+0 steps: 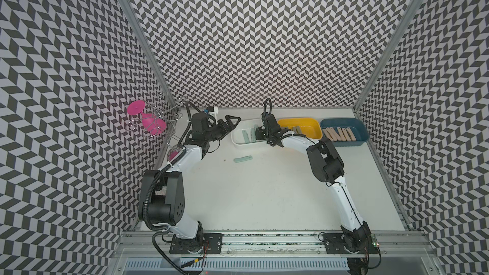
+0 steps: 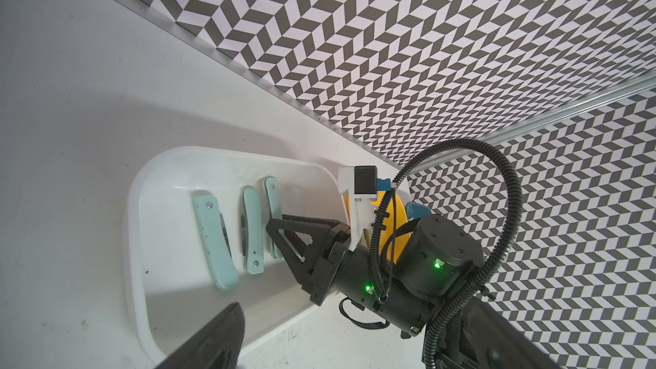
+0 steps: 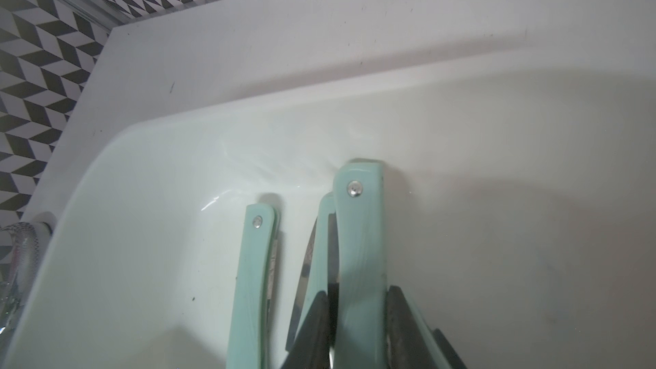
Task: Place the fruit knives into the storage box by color
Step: Place the fruit knife in the storage box.
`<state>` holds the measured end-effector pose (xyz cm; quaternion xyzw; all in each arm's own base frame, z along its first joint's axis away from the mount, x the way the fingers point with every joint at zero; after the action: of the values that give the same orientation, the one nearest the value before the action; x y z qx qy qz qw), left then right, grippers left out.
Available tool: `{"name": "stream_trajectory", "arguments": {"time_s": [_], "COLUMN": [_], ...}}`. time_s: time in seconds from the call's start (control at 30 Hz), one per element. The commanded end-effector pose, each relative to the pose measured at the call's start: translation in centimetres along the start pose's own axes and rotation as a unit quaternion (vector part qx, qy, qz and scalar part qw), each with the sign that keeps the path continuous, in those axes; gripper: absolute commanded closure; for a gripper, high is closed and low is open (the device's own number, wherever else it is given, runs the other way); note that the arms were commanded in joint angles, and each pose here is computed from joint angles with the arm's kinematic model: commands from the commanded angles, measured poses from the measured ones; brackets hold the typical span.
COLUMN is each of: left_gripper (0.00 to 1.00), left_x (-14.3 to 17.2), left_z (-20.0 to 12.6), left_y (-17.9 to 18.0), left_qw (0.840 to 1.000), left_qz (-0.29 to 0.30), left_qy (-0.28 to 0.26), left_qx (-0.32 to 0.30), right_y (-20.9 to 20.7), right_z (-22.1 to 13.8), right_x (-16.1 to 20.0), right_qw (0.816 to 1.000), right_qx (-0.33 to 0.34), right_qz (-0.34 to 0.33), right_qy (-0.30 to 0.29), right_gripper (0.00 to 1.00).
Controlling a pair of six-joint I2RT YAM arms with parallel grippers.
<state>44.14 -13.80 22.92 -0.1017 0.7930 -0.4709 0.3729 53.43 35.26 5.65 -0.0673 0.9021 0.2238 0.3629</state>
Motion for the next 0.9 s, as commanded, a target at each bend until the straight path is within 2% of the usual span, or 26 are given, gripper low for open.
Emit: {"name": "stream_trajectory", "arguments": {"time_s": [0.0, 0.1, 0.33, 0.7, 0.87], "left_gripper": [0.0, 0.0, 0.0, 0.0, 0.0], "left_x": [-0.7, -0.7, -0.8, -0.5, 0.1], "left_z": [0.1, 0.0, -0.1, -1.0, -1.8], "left_y": [-0.5, -0.5, -0.9, -1.6, -1.7], "left_qw": [1.0, 1.0, 1.0, 1.0, 1.0], "left_qz": [0.005, 0.005, 0.007, 0.011, 0.013], "left_qy": [-0.006, -0.006, -0.007, -0.01, -0.009], "left_qx": [0.014, 0.014, 0.017, 0.021, 0.017], "right_y": [0.0, 0.1, 0.8, 5.8, 6.6], "right_z": [0.4, 0.3, -0.9, -9.7, -13.0], "right_x": [-0.2, -0.3, -1.8, -9.1, -7.9], "right_qw": [1.0, 1.0, 1.0, 0.991, 0.99], "right_qx": [0.0, 0.0, -0.011, -0.098, -0.121], "right_qz": [0.002, 0.003, 0.002, -0.016, -0.022], "right_qy": [-0.004, -0.004, -0.016, -0.084, -0.072], "right_gripper": [0.74, 0.66, 0.62, 0.45, 0.44]}}
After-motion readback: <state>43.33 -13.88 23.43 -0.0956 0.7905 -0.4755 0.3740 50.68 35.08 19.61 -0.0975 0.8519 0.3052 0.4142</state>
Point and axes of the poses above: each gripper's point midway between its finger pads, its own z axis out along the fingers, its own y axis along the line the jaws close on, x = y × z, the point moved 1 cm from there along -z, back along the fingers, and after that the axes turned 1 degree about -z, right-handed, at the moved point
